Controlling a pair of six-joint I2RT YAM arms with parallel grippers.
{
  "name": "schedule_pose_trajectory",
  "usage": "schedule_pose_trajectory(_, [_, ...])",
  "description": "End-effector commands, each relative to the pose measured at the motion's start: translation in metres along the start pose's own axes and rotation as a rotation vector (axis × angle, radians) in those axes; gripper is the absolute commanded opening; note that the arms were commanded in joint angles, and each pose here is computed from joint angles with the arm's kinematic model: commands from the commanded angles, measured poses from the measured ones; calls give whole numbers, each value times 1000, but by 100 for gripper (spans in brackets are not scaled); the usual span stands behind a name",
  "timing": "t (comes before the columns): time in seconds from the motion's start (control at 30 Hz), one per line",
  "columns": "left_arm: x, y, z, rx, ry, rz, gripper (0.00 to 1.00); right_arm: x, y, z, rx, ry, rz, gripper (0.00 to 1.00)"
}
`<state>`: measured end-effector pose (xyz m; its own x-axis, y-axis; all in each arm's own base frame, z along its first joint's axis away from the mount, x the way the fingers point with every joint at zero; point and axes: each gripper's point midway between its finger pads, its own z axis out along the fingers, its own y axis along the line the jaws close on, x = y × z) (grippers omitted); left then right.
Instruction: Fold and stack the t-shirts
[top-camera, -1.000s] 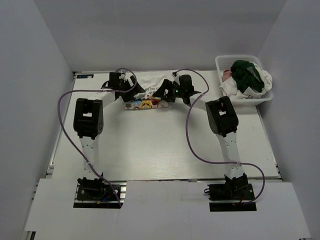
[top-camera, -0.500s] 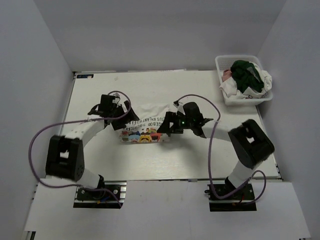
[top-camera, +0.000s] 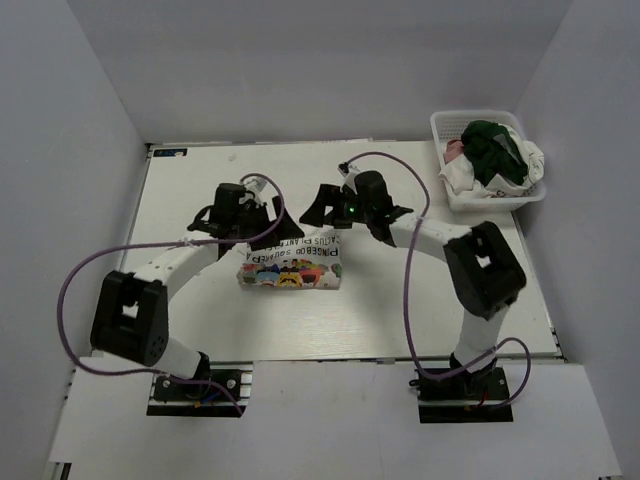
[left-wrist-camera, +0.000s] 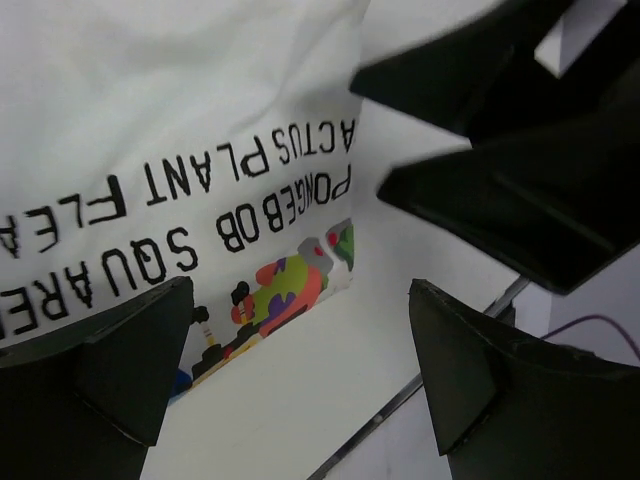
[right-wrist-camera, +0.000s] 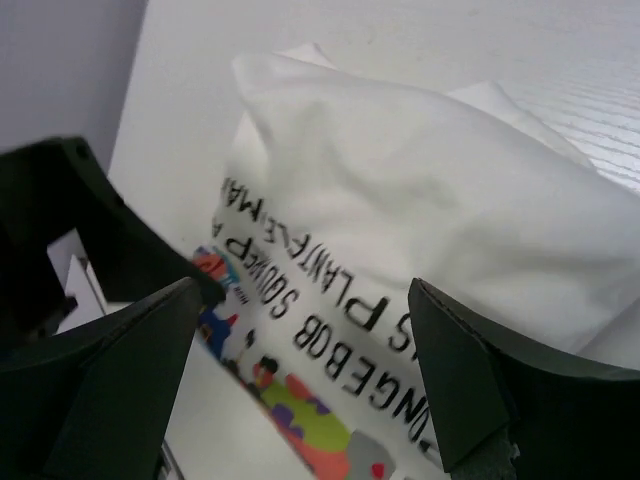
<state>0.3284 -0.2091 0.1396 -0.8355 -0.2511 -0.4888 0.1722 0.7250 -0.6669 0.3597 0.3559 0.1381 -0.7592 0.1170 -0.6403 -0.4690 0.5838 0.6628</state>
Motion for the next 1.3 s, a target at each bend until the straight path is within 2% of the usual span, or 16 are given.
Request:
schedule_pose_trajectory(0.0, [25, -9, 19, 85, 88, 16, 99, 7, -37, 31, 66, 32, 100, 90])
schedule_pose_trajectory(0.07, [34, -9, 27, 98, 111, 22, 99, -5, -37, 41, 50, 25, 116, 90])
schedule_pose_trajectory(0.13, [46, -5, 33, 77, 137, 32, 99, 10, -56, 58, 77, 74, 163, 90])
schedule_pose_trajectory(0.23, [78, 29, 34, -55, 209, -9, 99, 15, -67, 63, 89, 104, 199, 90])
schedule_pose_trajectory(0.3, [92, 47, 29, -131, 236, -23, 99, 9, -54, 61, 37, 116, 181, 90])
schedule_pose_trajectory(0.37, [85, 46, 23, -149, 199, -9, 99, -5, -39, 55, 18, 103, 98, 90])
schedule_pose_trajectory(0.47, [52, 29, 3, -172, 92, 41, 99, -28, -9, 38, -23, 75, -5, 90])
schedule_pose_trajectory(0.53, [10, 8, -21, -211, -50, 81, 99, -39, 18, 23, -66, 52, -78, 90])
schedule_pose_trajectory(0.63, [-16, 8, -63, -337, -184, 26, 99, -27, 47, 6, -111, 75, -125, 90])
schedule_pose_trajectory(0.73, [-18, 12, -109, -414, -303, -62, 99, 9, 65, -1, -153, 133, -125, 90])
schedule_pose_trajectory(0.83, [-7, 21, -137, -478, -345, -125, 99, 55, 77, 2, -225, 218, -94, 90])
schedule_pose_trajectory(0.9, [3, 30, -142, -514, -334, -141, 99, 97, 70, 2, -249, 312, -17, 90])
schedule_pose_trajectory(0.93, [6, 32, -142, -522, -326, -156, 99, 99, 72, 7, -281, 294, -16, 90])
schedule_pose_trajectory(1.03, [18, 44, -138, -567, -296, -194, 99, 128, 50, 8, -248, 344, 63, 90])
schedule_pose_trajectory(1.17, [22, 63, -122, -644, -259, -229, 99, 135, 34, 12, -190, 358, 43, 90])
schedule_pose_trajectory(1.27, [9, 75, -111, -693, -284, -217, 99, 113, 47, 5, -197, 316, -43, 90])
